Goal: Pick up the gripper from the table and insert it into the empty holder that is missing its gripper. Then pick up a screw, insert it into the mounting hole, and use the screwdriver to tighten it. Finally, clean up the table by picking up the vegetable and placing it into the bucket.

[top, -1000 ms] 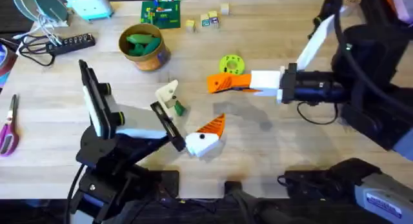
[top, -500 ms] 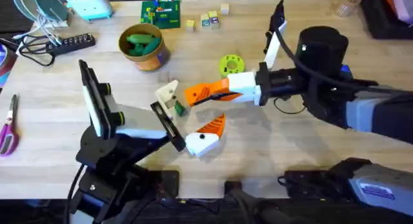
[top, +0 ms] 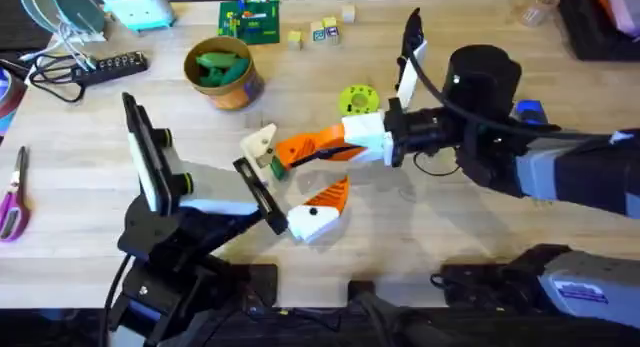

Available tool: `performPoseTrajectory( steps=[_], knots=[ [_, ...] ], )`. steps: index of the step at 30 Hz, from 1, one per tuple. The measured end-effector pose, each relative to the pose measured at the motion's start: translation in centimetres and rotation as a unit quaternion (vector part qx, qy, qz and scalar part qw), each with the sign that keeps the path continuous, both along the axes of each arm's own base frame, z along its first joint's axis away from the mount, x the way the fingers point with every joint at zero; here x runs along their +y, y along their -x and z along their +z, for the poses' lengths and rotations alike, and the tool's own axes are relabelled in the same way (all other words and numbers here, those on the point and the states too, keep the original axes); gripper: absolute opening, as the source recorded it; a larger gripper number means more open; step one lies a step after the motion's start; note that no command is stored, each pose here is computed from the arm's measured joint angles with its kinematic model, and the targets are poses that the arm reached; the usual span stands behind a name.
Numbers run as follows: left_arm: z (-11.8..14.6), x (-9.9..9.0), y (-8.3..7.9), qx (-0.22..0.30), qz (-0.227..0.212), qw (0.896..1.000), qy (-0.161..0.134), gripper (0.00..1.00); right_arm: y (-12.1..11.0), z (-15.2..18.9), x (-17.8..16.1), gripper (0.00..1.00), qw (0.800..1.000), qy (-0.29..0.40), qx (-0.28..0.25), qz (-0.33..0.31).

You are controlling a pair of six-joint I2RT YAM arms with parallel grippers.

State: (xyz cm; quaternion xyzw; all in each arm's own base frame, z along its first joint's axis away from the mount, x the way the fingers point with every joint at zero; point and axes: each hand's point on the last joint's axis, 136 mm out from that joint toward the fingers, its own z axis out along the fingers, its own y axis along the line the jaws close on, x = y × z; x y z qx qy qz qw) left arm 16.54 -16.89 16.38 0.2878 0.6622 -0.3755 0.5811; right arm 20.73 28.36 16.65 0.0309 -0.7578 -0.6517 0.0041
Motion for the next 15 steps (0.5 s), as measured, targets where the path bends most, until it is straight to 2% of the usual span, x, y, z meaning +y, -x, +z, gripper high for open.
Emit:
performPoseTrajectory(
  steps=[15],
  knots=[
    [0.00, 0.00, -0.01, 0.000, 0.000, 1.000, 0.000, 0.993, -0.78, 0.44, 0.16, 0.009, 1.000, -0.001, 0.000, -0.018]
  ],
)
